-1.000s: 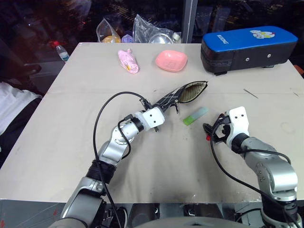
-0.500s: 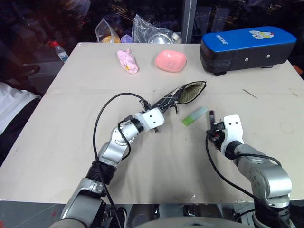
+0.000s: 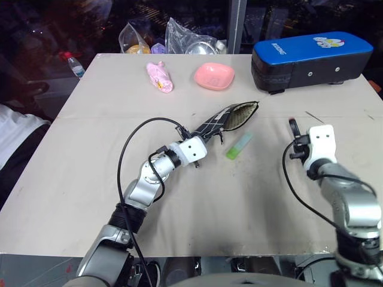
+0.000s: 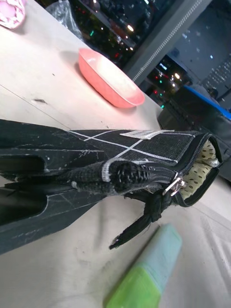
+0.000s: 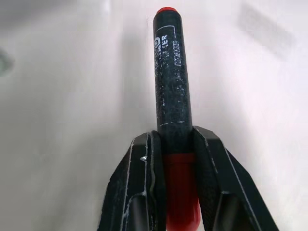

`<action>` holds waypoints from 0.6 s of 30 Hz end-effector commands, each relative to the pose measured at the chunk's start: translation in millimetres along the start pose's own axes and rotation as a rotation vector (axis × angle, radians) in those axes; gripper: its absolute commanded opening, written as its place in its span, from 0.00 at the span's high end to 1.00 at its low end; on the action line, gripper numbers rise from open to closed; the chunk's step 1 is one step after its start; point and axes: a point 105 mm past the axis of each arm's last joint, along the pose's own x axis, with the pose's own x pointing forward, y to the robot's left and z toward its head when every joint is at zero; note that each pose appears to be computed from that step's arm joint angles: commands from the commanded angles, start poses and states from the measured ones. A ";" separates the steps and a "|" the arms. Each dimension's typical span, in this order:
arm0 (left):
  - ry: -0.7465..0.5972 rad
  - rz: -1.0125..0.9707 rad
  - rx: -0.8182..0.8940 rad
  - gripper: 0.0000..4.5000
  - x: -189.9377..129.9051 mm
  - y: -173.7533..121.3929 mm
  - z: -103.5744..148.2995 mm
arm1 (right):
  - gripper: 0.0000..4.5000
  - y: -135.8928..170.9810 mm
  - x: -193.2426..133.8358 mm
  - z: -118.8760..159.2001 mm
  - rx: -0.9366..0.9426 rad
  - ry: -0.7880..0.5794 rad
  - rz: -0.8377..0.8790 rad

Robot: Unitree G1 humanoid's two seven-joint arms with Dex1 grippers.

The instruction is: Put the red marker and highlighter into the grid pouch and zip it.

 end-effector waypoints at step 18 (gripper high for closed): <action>-0.095 0.002 0.049 1.00 2.2 5.7 25.2 | 0.94 44.7 39.8 66.6 -1.191 -0.414 0.583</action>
